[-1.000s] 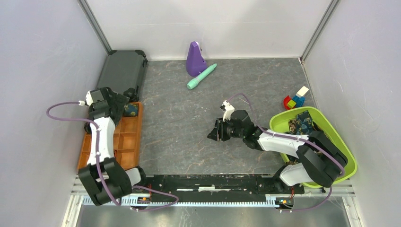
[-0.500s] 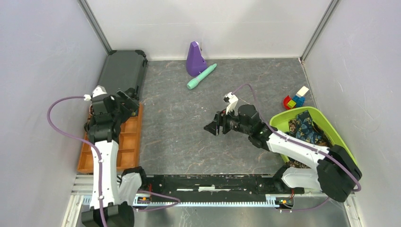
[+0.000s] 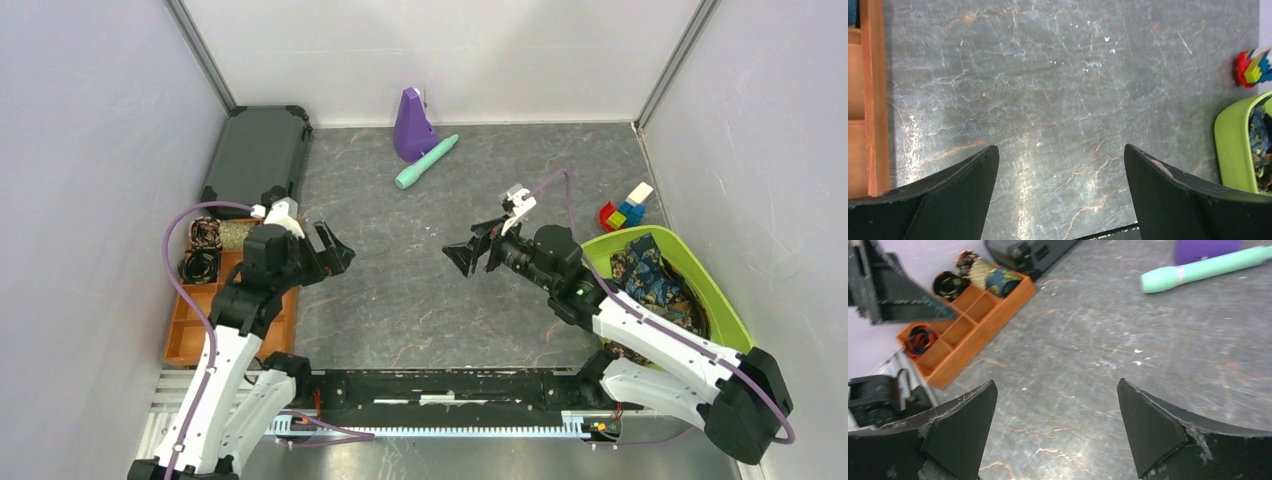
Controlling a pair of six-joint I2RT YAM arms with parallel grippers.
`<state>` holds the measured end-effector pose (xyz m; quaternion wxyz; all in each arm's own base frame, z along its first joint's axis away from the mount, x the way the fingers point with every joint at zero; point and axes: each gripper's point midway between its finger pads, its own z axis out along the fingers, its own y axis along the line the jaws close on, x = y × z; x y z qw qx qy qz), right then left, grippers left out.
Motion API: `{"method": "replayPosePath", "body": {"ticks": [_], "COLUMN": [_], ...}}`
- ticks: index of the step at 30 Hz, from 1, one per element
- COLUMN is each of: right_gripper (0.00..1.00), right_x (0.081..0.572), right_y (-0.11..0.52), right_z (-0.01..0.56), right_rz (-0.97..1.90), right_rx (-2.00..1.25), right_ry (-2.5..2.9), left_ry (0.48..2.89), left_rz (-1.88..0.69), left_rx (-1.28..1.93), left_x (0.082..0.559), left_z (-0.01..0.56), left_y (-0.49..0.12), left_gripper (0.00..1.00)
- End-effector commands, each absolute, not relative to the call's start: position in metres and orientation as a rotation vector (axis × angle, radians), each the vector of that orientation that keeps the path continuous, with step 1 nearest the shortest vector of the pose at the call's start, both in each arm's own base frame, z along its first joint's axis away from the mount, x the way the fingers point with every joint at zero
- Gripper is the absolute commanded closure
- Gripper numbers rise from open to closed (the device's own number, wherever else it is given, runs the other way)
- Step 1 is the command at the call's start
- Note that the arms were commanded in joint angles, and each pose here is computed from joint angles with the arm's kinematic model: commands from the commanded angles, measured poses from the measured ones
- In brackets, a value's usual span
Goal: Roll the ties
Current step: Reset both arms
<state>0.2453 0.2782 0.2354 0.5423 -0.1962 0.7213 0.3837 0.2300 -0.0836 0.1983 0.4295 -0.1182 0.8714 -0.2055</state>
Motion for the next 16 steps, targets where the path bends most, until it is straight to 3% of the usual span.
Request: {"method": "replayPosePath", "body": {"ticks": [1, 16], "right_gripper": [0.02, 0.02], "right_x": [0.266, 0.265], "right_y": [0.244, 0.232], "right_z": [0.236, 0.220], "right_rz": [0.705, 0.615], "right_rx": [-0.357, -0.391], "right_ry": [1.667, 1.711], "left_ry": [2.170, 2.182], "left_rz": [-0.503, -0.527], "left_rx": [-0.171, -0.159], "left_x": [0.218, 0.211], "left_z": [0.195, 0.192], "left_y": [-0.088, -0.092], "left_gripper": [0.00, 0.00]}}
